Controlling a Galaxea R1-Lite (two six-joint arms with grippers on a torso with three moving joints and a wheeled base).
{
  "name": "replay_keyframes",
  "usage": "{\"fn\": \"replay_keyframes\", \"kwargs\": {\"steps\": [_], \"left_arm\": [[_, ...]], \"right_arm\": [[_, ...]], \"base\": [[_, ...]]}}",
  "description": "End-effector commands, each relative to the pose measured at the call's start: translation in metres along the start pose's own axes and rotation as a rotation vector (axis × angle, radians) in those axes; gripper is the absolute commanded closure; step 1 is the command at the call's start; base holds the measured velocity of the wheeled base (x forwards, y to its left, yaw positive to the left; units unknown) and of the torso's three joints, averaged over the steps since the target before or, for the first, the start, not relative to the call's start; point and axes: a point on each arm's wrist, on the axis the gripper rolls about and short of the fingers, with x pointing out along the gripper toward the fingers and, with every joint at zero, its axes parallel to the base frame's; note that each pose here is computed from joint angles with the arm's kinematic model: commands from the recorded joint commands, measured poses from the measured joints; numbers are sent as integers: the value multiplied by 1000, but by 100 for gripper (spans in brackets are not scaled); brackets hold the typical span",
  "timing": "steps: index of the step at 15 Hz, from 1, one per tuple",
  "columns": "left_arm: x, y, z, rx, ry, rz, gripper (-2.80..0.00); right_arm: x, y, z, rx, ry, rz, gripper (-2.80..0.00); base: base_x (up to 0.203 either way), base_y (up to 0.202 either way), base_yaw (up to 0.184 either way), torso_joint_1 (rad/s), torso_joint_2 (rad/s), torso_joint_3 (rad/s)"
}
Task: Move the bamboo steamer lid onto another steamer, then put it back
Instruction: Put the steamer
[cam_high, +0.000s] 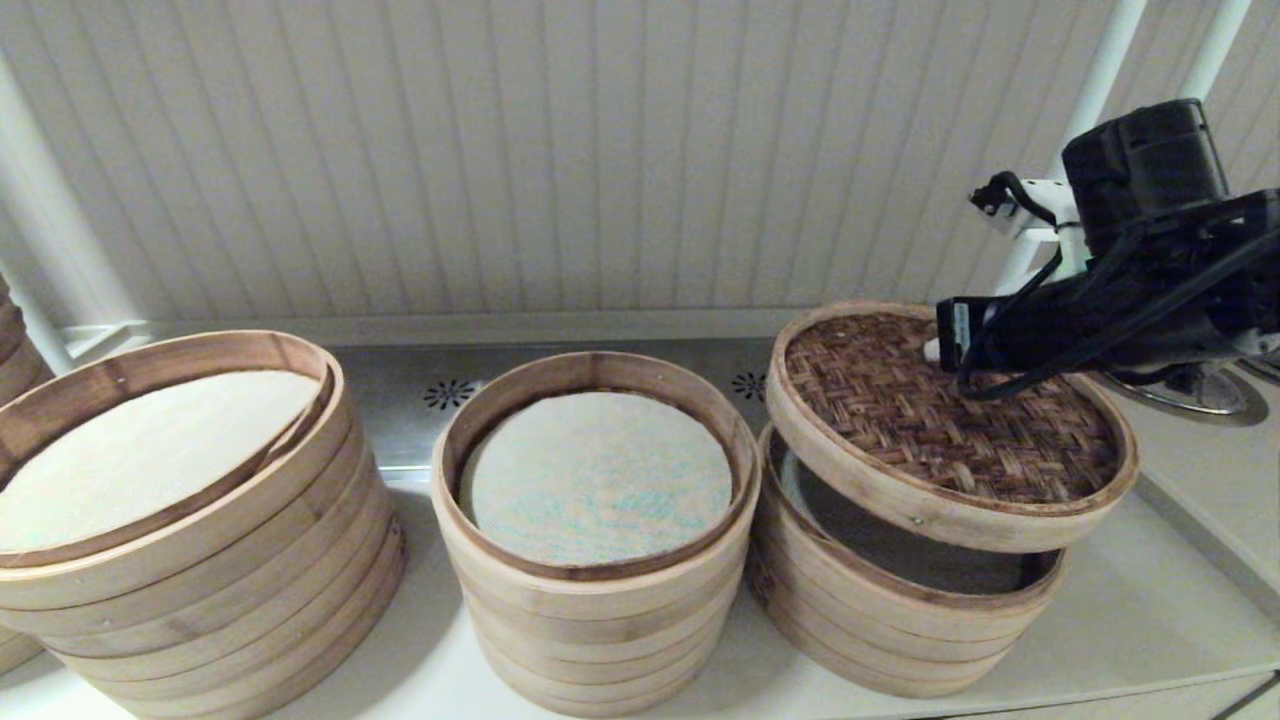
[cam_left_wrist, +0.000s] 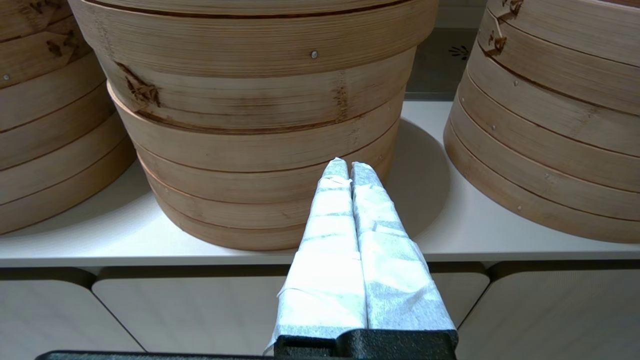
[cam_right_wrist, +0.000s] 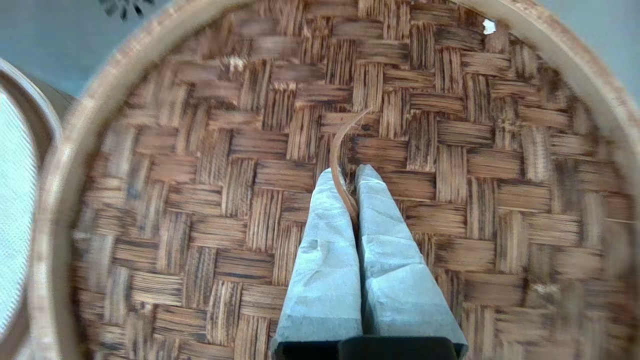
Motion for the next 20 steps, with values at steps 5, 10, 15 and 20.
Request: {"fn": "replay_keyframes", "kwargs": {"steps": [5, 10, 15, 20], "left_arm": [[0, 0, 0, 0, -1, 1, 0], [0, 0, 0, 0, 1, 1, 0], [0, 0, 0, 0, -1, 1, 0], [0, 0, 0, 0, 0, -1, 0]], "right_arm": [[-23, 3, 21, 1, -36, 5, 0], [-36, 24, 41, -33, -39, 66, 0], [-22, 59, 48, -79, -10, 149, 0], [-18, 94, 46, -126, -21, 230, 0]], "base": [[0, 0, 0, 0, 0, 0], [0, 0, 0, 0, 0, 0], [0, 0, 0, 0, 0, 0], [0, 0, 0, 0, 0, 0]]}}
